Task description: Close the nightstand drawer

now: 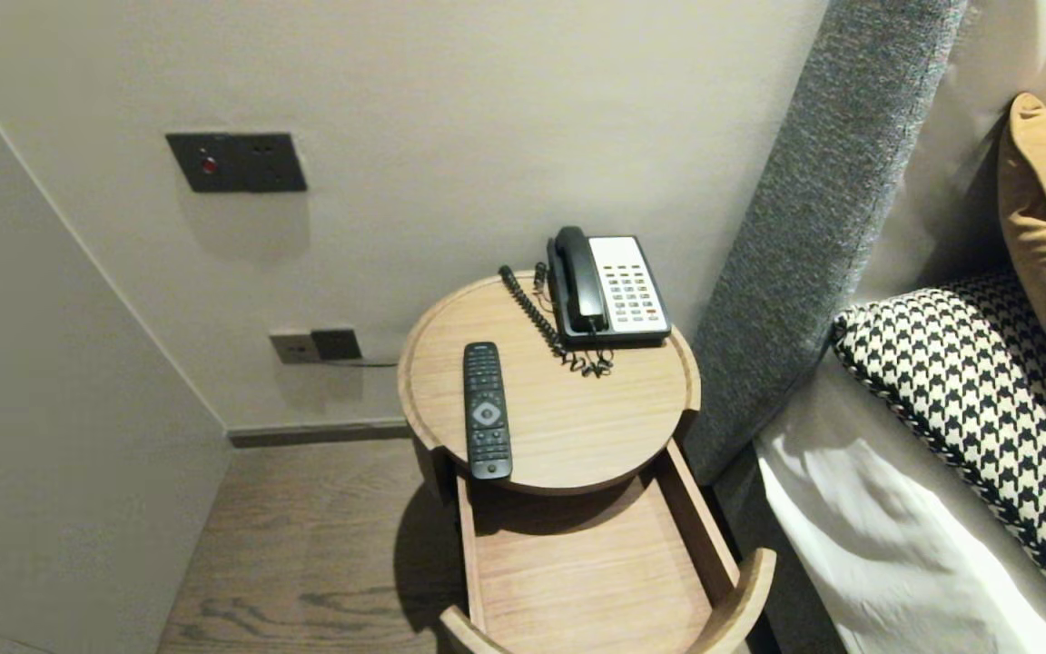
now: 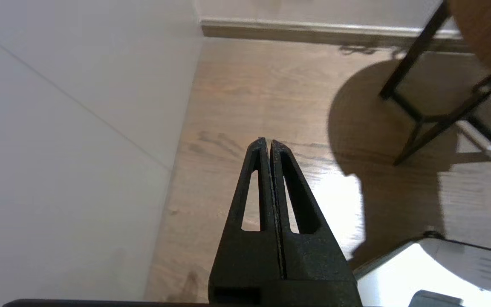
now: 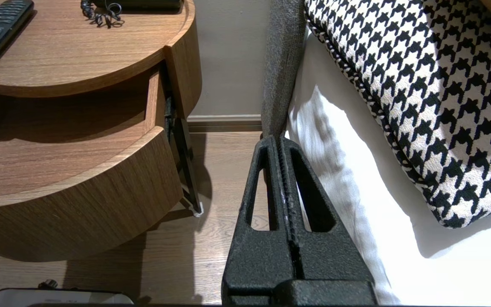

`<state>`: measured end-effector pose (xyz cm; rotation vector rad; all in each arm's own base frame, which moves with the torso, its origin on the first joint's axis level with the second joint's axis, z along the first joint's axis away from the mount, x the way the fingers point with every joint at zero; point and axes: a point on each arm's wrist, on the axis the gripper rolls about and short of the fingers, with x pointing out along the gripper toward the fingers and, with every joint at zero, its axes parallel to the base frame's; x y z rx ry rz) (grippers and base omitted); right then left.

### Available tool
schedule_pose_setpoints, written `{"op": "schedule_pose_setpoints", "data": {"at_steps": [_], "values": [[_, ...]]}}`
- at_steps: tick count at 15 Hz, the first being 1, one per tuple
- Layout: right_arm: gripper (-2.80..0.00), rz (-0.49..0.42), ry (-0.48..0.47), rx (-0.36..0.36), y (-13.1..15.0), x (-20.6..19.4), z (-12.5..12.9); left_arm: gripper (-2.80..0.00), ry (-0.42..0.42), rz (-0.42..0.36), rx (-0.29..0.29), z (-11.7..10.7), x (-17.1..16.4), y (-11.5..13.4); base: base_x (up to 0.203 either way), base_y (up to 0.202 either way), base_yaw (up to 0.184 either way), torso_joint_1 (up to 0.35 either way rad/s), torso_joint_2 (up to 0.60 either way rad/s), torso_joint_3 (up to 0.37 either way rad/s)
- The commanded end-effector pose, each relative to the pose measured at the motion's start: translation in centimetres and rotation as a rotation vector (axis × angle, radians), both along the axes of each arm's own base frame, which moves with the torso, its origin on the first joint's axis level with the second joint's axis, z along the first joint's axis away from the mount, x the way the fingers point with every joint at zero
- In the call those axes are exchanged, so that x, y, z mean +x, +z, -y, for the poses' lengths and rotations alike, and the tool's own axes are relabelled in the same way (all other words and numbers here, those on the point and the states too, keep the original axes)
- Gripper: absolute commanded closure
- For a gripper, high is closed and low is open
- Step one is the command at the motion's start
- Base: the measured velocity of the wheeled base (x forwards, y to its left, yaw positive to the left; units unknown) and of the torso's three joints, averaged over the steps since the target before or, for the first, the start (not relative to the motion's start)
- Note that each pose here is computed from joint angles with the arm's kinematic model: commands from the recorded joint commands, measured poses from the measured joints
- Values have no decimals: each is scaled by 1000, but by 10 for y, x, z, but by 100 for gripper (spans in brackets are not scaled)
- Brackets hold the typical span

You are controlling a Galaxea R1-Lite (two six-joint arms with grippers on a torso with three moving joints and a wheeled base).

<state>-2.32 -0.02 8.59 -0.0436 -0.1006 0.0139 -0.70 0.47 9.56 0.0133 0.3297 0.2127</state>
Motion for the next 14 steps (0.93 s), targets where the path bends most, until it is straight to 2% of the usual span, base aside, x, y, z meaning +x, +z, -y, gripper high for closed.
{"op": "schedule_pose_setpoints", "data": {"at_steps": [1, 8, 11, 14], "values": [[0, -39, -1, -1, -11, 3, 0, 0, -32, -20, -15, 1, 7, 14, 0, 0, 0, 0, 0, 0], [0, -39, 1, -1, -11, 3, 0, 0, -273, -274, -121, 8, 69, 49, 0, 0, 0, 0, 0, 0], [0, -39, 1, -1, -11, 3, 0, 0, -438, -340, -114, 23, 92, 60, 0, 0, 0, 0, 0, 0], [0, -39, 1, -1, -11, 3, 0, 0, -565, -436, -96, 45, 110, 59, 0, 0, 0, 0, 0, 0]]}}
